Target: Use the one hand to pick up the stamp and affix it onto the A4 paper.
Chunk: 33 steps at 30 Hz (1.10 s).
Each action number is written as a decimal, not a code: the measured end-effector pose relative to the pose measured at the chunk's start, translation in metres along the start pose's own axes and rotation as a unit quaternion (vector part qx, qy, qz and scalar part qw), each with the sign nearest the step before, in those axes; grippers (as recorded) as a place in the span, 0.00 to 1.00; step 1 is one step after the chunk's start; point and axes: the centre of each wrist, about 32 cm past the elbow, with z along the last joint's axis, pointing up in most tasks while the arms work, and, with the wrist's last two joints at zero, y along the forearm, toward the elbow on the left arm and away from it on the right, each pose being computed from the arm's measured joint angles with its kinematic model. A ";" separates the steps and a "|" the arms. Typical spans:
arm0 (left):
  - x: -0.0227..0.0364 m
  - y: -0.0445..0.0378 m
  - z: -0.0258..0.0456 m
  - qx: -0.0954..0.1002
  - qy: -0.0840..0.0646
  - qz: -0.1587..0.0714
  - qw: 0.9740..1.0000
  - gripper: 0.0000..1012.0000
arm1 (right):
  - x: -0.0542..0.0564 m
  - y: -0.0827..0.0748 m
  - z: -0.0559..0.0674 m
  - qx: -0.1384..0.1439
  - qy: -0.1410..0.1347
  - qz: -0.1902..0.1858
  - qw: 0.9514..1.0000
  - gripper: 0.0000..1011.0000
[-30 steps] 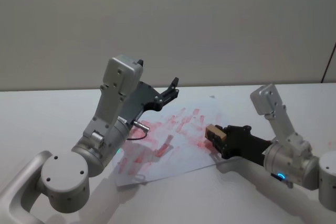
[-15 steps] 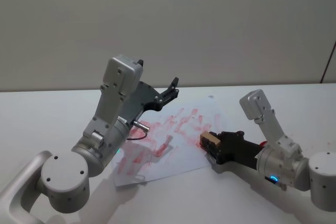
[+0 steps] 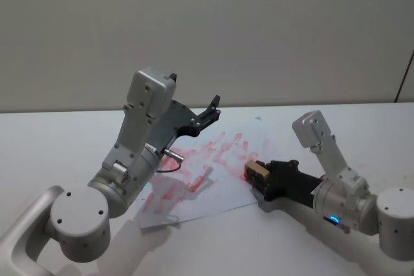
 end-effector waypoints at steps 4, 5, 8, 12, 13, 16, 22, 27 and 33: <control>0.0000 0.0000 0.0000 0.000 0.000 0.000 1.000 0.99 | -0.001 -0.002 0.006 0.020 -0.007 -0.004 1.000 0.22; 0.0000 0.0000 0.0000 0.000 0.000 0.000 1.000 0.99 | -0.001 -0.003 0.009 0.029 -0.009 -0.007 0.999 0.22; 0.0000 0.0000 0.0000 0.000 0.000 0.000 1.000 0.99 | -0.001 -0.007 0.015 0.049 -0.015 -0.013 0.999 0.22; 0.0000 0.0000 0.0000 0.000 0.000 0.000 1.000 0.99 | -0.001 -0.016 0.024 0.076 -0.020 -0.027 0.997 0.22; 0.0000 0.0000 0.0000 0.000 0.000 0.000 1.000 0.99 | 0.000 -0.019 0.026 0.082 -0.021 -0.030 0.996 0.22; 0.0000 0.0000 0.0000 0.000 0.000 0.000 1.000 0.99 | 0.000 -0.030 0.031 0.100 -0.023 -0.046 0.994 0.22; 0.0000 0.0000 0.0000 0.000 0.000 0.000 1.000 0.99 | 0.000 -0.054 0.032 0.119 -0.015 -0.082 0.989 0.22; 0.0000 0.0000 0.0000 0.000 0.000 0.000 1.000 0.99 | -0.001 -0.076 0.026 0.119 -0.002 -0.112 0.987 0.22; 0.0000 0.0000 0.0000 0.000 0.000 0.000 1.000 0.99 | -0.005 -0.101 0.014 0.104 0.022 -0.145 0.984 0.22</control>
